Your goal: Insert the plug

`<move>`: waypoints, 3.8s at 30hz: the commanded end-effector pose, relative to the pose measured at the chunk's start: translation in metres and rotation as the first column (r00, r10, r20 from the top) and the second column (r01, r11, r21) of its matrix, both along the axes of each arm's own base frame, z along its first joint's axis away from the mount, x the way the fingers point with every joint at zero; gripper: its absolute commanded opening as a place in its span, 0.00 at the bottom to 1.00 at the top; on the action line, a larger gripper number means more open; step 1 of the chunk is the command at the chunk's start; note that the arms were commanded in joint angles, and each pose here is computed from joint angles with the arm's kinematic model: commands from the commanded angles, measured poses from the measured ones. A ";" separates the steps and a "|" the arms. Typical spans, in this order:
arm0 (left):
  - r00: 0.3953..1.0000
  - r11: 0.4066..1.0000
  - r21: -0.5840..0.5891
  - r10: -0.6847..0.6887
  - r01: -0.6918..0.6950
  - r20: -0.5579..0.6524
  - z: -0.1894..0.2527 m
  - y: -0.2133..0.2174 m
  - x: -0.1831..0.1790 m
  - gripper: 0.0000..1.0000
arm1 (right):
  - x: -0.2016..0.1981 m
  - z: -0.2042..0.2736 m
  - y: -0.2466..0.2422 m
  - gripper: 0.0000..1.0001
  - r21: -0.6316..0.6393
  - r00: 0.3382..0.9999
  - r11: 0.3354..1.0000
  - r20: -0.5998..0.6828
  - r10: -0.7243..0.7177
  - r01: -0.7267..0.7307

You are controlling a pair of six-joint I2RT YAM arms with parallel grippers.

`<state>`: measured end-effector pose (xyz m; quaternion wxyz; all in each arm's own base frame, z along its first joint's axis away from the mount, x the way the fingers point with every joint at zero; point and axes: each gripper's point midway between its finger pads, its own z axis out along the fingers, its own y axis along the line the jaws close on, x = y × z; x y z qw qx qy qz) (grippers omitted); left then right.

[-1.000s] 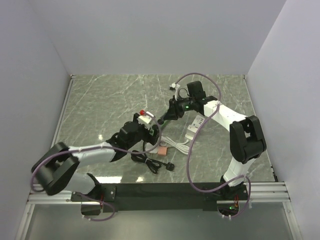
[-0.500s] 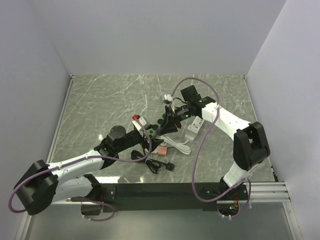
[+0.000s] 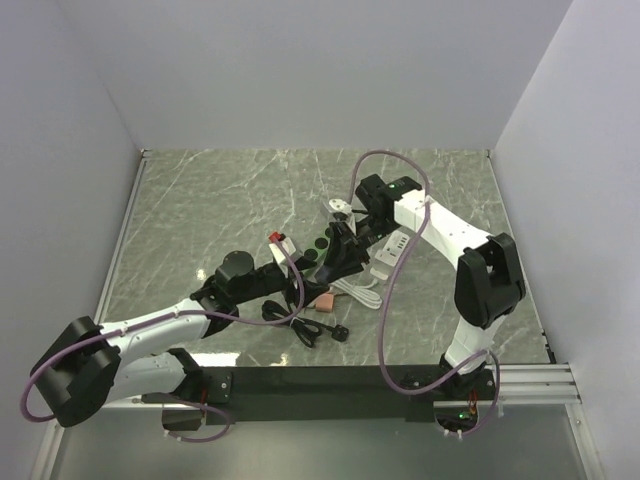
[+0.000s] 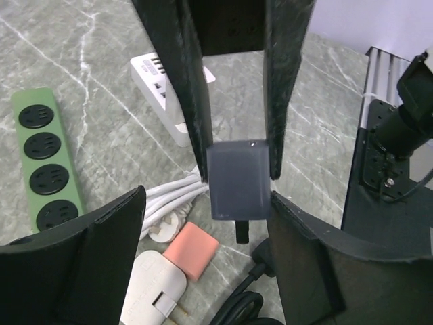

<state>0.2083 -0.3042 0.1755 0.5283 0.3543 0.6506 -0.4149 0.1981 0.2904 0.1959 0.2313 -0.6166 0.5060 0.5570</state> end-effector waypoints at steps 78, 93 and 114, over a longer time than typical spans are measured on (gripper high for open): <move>0.995 1.000 0.028 -0.005 0.002 0.103 -0.007 -0.014 0.021 0.00 | 0.057 0.037 0.021 0.87 -0.063 0.837 0.836 -0.011 -0.547 0.545; 0.962 0.982 -0.012 0.186 -0.188 0.199 0.007 0.004 0.050 0.00 | 0.093 0.031 0.008 0.79 -0.233 0.584 0.615 -0.194 -0.788 0.753; 0.926 0.960 -0.002 0.269 -0.278 0.266 0.011 0.017 0.061 0.00 | 0.060 0.002 0.046 0.47 -0.325 0.640 0.664 -0.193 -0.744 0.673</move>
